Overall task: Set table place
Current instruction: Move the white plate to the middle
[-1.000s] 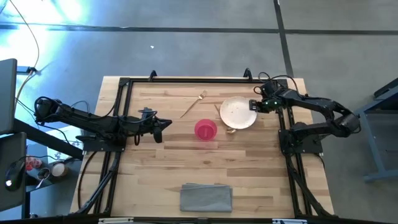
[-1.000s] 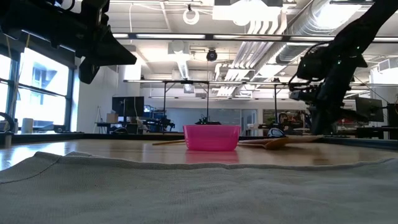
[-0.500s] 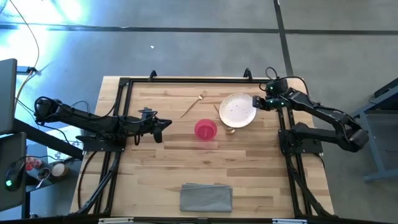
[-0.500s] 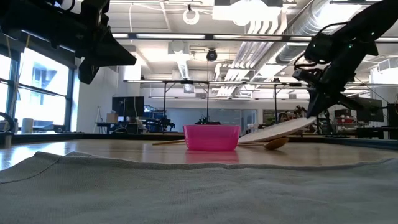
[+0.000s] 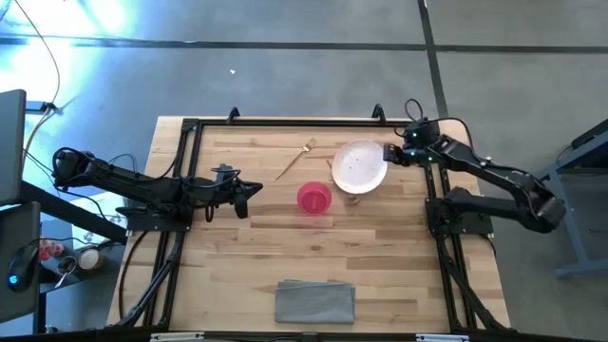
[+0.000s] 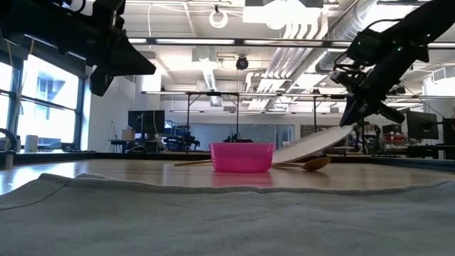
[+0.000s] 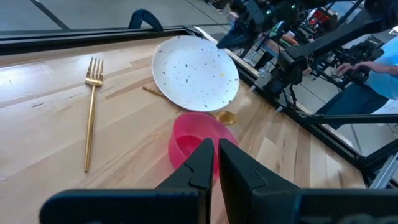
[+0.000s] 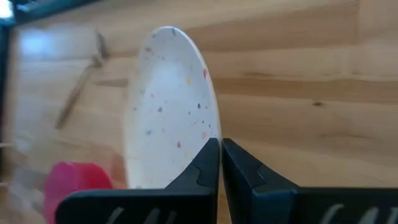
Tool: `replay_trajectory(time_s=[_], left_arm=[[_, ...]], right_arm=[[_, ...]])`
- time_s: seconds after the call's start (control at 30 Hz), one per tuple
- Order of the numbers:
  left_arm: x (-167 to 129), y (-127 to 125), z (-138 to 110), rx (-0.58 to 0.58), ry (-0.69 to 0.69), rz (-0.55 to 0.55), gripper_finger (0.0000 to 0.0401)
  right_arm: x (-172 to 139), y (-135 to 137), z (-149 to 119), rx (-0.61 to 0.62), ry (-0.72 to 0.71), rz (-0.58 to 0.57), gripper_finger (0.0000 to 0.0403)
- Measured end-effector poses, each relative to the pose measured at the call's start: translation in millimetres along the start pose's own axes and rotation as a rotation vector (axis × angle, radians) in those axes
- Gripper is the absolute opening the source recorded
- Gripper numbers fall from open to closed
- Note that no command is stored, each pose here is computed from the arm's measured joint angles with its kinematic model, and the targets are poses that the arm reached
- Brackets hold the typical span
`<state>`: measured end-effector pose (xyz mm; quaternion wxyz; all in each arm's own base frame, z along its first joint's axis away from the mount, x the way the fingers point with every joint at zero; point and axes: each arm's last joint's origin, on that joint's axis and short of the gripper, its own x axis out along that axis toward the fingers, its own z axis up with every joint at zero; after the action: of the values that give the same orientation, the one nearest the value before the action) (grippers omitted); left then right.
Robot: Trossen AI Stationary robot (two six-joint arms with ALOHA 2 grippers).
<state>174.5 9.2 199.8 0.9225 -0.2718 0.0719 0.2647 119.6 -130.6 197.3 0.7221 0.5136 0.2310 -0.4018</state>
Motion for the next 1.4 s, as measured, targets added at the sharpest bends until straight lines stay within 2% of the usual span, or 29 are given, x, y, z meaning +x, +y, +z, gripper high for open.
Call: replay_trajectory(time_s=[0.2, 0.47, 0.6, 0.7, 1.03, 1.17, 1.4], left_arm=[[0.0, 0.0, 0.0, -0.001, 0.0, 0.0, 0.0014], [0.0, 0.0, 0.0, -0.001, 0.0, 0.0, 0.0014], [0.0, 0.0, 0.1, -0.002, -0.001, -0.001, 0.0014], [0.0, 0.0, 0.0, -0.001, 0.0, 0.0, 0.0014], [-0.1, 0.3, 0.4, 0.005, -0.011, 0.013, 0.0014], [0.0, 0.4, 0.3, 0.006, -0.011, 0.015, 0.0014], [-0.1, 1.5, -1.0, 0.014, 0.002, 0.024, 0.0014]], right_arm=[[-18.1, -4.8, -10.8, 0.017, 0.021, -0.027, 0.0], [-53.9, -29.9, -46.5, 0.094, 0.143, -0.239, 0.0], [-66.2, -27.2, -48.8, 0.093, 0.085, -0.164, 0.0], [-69.5, -26.8, -50.7, 0.113, 0.076, -0.155, 0.0], [-52.0, -16.9, -50.4, 0.123, 0.139, -0.218, 0.0], [-40.5, -10.0, -46.3, 0.115, 0.118, -0.234, 0.0], [-17.5, -6.3, -40.3, 0.118, 0.114, -0.327, 0.0]])
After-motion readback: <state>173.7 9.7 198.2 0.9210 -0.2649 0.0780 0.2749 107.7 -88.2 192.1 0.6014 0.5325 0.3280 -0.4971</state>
